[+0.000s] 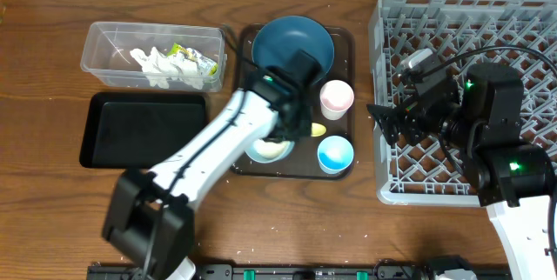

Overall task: Sort waste into correct bins and load items into the dishwasher rack
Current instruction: 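Carry the rice bowl over the black tray and tip rice out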

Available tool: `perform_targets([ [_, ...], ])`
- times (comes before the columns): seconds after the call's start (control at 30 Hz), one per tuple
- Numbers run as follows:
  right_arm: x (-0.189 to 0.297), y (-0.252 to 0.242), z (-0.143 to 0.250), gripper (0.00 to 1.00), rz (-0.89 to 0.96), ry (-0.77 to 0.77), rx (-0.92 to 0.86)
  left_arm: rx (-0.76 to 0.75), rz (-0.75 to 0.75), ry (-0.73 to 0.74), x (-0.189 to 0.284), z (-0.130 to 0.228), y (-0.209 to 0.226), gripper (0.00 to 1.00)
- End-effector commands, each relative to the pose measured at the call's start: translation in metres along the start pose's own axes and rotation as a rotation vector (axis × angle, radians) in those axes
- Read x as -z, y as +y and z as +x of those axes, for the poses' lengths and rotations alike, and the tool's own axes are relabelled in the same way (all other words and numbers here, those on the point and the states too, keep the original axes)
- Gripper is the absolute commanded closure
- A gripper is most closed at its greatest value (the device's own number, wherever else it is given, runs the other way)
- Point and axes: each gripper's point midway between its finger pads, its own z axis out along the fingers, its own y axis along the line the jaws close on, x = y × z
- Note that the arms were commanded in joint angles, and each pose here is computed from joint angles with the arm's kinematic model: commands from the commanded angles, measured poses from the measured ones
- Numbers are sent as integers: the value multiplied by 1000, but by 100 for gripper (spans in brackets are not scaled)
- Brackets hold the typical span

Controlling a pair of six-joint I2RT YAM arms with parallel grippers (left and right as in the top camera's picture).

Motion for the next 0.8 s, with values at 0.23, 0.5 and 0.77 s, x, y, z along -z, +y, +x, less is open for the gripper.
perform_targets([
  [0.23, 5, -3, -9, 2, 6, -24, -9, 166, 151, -50, 53, -44, 68, 94],
  [0.5, 5, -3, -9, 2, 5, -23, -9, 309, 151, -78, 68, -62, 153, 94],
  [0.77, 5, -3, -8, 2, 5, -22, -9, 443, 280, -169, 93, -75, 228, 94],
])
